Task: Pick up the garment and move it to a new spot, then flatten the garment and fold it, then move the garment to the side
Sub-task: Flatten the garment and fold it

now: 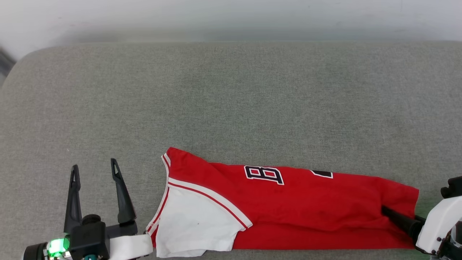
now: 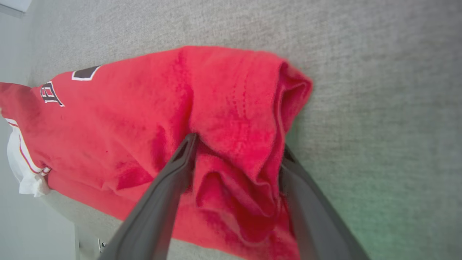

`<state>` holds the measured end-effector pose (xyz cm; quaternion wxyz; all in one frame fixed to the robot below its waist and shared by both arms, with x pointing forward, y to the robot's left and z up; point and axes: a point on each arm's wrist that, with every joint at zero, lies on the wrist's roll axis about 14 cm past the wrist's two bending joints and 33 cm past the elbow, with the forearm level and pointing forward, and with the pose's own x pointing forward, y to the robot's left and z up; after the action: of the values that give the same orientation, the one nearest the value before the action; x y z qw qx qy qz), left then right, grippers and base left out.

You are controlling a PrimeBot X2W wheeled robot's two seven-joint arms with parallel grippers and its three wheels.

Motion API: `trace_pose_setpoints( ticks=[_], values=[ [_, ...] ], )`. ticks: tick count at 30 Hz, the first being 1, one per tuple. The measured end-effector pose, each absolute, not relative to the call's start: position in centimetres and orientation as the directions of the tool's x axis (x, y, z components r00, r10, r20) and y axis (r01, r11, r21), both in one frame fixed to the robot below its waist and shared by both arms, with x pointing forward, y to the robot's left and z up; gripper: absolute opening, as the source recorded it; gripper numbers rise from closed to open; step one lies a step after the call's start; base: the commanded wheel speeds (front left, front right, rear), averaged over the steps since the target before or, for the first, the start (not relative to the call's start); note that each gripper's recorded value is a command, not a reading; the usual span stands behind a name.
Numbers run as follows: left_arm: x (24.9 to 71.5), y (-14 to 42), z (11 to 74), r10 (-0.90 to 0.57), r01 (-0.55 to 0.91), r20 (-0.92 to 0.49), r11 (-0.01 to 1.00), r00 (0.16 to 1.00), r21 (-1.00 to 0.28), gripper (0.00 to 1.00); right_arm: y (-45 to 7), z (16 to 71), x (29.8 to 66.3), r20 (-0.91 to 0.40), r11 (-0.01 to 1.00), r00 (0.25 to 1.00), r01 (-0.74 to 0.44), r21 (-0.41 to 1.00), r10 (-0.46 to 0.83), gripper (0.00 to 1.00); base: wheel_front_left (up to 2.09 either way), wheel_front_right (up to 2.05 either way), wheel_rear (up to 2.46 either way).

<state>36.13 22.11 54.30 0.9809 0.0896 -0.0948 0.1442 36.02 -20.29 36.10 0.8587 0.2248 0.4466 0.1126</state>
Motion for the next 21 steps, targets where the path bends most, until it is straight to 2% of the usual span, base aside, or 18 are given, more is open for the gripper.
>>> trace_pose_setpoints(
  ticks=[1,2,3,4,5,15,21],
  values=[
    [36.0,22.1,54.3,0.269,-0.305,0.216,0.94,0.939,0.155,1.0,-20.1,36.0,35.9,-0.719,0.873,0.57,0.005,0.488,0.398,1.0,0.0,0.0,0.0],
    [35.8,22.1,54.3,0.274,-0.31,0.215,0.938,0.937,0.156,1.0,-20.0,36.0,35.9,-0.721,0.873,0.565,0.001,0.489,0.402,0.6,0.0,0.0,0.0],
    [35.6,22.1,54.2,0.28,-0.315,0.213,0.936,0.936,0.156,1.0,-19.8,36.0,35.9,-0.722,0.872,0.561,-0.002,0.489,0.406,0.6,0.0,0.0,0.0],
    [35.5,22.1,54.2,0.284,-0.32,0.213,0.934,0.935,0.159,1.0,-19.8,36.0,35.9,-0.723,0.873,0.559,-0.004,0.488,0.407,0.11,0.0,0.0,0.0],
    [35.4,22.0,54.1,0.283,-0.318,0.21,0.934,0.936,0.161,1.0,-19.8,36.0,35.9,-0.723,0.873,0.558,-0.005,0.488,0.407,0.0,0.0,0.0,0.0],
    [34.5,21.7,52.9,0.257,-0.29,0.178,0.936,0.95,0.2,1.0,-20.0,36.8,35.9,-0.714,0.88,0.57,-0.033,0.473,0.405,0.0,0.0,0.0,0.0],
    [33.7,21.5,52.7,0.24,-0.272,0.168,0.94,0.956,0.204,1.0,-23.4,38.6,36.2,-0.727,0.913,0.594,-0.032,0.408,0.345,0.0,0.0,0.0,0.0]
  ],
)
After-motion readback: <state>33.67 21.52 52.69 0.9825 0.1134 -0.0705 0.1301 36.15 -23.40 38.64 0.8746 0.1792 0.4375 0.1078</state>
